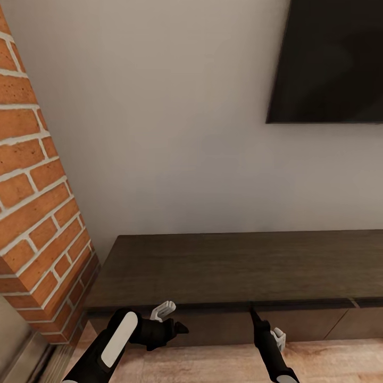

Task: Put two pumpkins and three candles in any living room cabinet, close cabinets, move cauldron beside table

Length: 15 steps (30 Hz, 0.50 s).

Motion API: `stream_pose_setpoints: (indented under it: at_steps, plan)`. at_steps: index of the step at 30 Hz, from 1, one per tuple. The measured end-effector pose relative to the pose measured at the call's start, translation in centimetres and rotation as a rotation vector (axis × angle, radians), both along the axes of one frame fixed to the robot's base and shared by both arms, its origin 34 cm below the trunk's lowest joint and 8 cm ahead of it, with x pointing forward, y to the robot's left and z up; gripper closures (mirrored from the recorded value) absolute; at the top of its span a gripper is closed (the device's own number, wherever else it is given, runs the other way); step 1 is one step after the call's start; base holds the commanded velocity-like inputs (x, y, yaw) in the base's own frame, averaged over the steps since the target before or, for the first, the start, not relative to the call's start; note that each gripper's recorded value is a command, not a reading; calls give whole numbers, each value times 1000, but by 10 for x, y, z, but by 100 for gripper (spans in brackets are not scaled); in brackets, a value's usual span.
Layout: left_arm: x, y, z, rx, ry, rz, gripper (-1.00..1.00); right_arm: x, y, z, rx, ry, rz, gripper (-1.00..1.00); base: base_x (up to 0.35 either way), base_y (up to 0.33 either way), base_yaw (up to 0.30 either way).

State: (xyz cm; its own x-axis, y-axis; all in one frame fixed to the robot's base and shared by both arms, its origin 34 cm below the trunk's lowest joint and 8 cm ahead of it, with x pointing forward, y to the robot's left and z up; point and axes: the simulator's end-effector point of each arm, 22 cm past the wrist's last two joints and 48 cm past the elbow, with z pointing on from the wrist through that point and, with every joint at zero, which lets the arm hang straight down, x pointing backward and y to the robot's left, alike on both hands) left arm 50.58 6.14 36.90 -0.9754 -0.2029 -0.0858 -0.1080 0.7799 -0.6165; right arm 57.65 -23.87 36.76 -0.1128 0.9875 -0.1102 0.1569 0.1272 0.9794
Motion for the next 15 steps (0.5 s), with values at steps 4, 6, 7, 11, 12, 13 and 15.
stream_pose_setpoints:
  at_steps: [4, 6, 7, 11, 12, 13, 15]
  plan:
    - [0, 0, 0, 0, 0, 0, -100, 0, 0, 0, 1, 0, -1, 100, 0, 0, 0]
    - [0, 0, 0, 0, 0, 0, -100, 0, 0, 0, 1, 0, -1, 100, 0, 0, 0]
    - [0, 0, 0, 0, 0, 0, -100, 0, 0, 0, 1, 0, -1, 100, 0, 0, 0]
    - [0, 0, 0, 0, 0, 0, -100, 0, 0, 0, 0, 0, 0, 100, 0, 0, 0]
    - [0, 0, 0, 0, 0, 0, -100, 0, 0, 0, 1, 0, -1, 100, 0, 0, 0]
    - [0, 0, 0, 0, 0, 0, -100, 0, 0, 0, 1, 0, -1, 100, 0, 0, 0]
    - [0, 0, 0, 0, 0, 0, -100, 0, 0, 0, 2, 1, -1, 100, -37, 0, 0]
